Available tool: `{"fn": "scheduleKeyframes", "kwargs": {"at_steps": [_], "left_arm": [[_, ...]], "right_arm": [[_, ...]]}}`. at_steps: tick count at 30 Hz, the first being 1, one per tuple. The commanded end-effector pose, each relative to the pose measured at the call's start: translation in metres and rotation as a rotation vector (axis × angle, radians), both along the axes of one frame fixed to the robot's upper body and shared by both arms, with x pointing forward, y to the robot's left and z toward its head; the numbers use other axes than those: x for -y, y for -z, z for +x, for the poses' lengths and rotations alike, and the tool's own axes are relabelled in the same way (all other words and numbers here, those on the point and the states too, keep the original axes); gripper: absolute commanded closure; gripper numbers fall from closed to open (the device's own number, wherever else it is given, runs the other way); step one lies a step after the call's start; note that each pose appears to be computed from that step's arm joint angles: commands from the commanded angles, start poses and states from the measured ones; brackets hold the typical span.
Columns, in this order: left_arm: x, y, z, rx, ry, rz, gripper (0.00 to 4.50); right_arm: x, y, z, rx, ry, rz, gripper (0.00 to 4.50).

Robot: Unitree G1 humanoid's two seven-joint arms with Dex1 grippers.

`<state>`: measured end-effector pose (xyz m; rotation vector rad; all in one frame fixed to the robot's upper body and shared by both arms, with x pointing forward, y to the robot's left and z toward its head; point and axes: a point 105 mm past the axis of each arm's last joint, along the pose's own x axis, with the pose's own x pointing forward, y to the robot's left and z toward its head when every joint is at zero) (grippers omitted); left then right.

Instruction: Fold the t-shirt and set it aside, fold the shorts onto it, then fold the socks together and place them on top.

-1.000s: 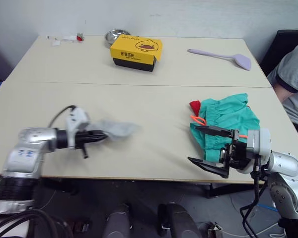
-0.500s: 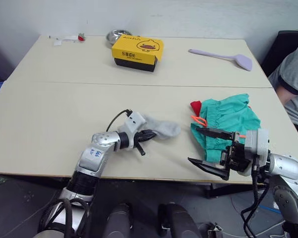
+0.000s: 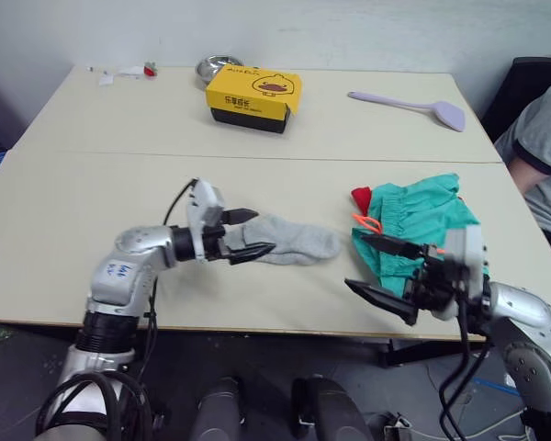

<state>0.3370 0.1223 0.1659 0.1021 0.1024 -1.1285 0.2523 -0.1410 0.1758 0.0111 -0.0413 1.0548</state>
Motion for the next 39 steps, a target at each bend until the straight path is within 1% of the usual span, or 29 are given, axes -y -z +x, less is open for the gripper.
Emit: {"fn": "scheduleKeyframes", "kwargs": {"at_steps": [1,6,7,9,11,13,18,22,28,31,32,33,34,36,38,39], "left_arm": [[-0.037,-0.005,0.020,-0.011,-0.101,0.015,0.05],[-0.035,0.005,0.027,-0.047,-0.067,0.067,0.02],[-0.034,0.007,0.029,-0.049,-0.061,0.079,0.02],[-0.030,0.013,0.030,-0.056,-0.046,0.110,0.02],[-0.025,0.018,0.032,-0.037,-0.027,0.138,0.02],[-0.019,0.020,0.033,-0.023,-0.017,0.141,0.02],[-0.009,0.026,0.034,0.000,0.014,0.164,0.02],[-0.002,0.030,0.038,0.000,0.019,0.165,0.02],[0.000,0.035,0.045,-0.013,-0.004,0.180,0.02],[0.000,0.036,0.047,-0.016,-0.012,0.189,0.60],[0.002,0.035,0.047,-0.016,-0.006,0.184,0.95],[0.003,0.034,0.046,-0.013,0.000,0.178,1.25],[0.004,0.034,0.046,-0.012,0.005,0.174,1.59],[0.004,0.033,0.046,-0.011,0.010,0.173,2.21],[0.003,0.034,0.045,-0.011,0.011,0.174,2.92],[0.003,0.034,0.045,-0.010,0.011,0.173,3.17]], "right_arm": [[-0.012,0.019,0.020,-0.188,0.105,-0.032,0.00],[-0.020,0.035,0.044,-0.311,0.243,-0.117,0.00],[-0.023,0.036,0.047,-0.321,0.251,-0.132,0.00],[-0.024,0.039,0.058,-0.336,0.314,-0.158,0.00],[-0.024,0.039,0.065,-0.335,0.363,-0.180,0.00],[-0.024,0.039,0.066,-0.338,0.382,-0.196,0.00],[-0.023,0.040,0.060,-0.348,0.372,-0.218,0.00],[-0.021,0.040,0.063,-0.345,0.396,-0.231,0.00],[-0.026,0.045,0.066,-0.392,0.401,-0.194,0.00],[-0.026,0.047,0.068,-0.401,0.392,-0.200,0.00],[-0.025,0.047,0.069,-0.401,0.390,-0.202,0.29],[-0.025,0.045,0.072,-0.393,0.391,-0.199,0.41],[-0.025,0.044,0.073,-0.391,0.387,-0.194,0.66],[-0.026,0.041,0.075,-0.386,0.380,-0.188,1.31],[-0.026,0.040,0.075,-0.383,0.374,-0.186,2.10],[-0.026,0.039,0.075,-0.381,0.372,-0.185,2.40]]}}
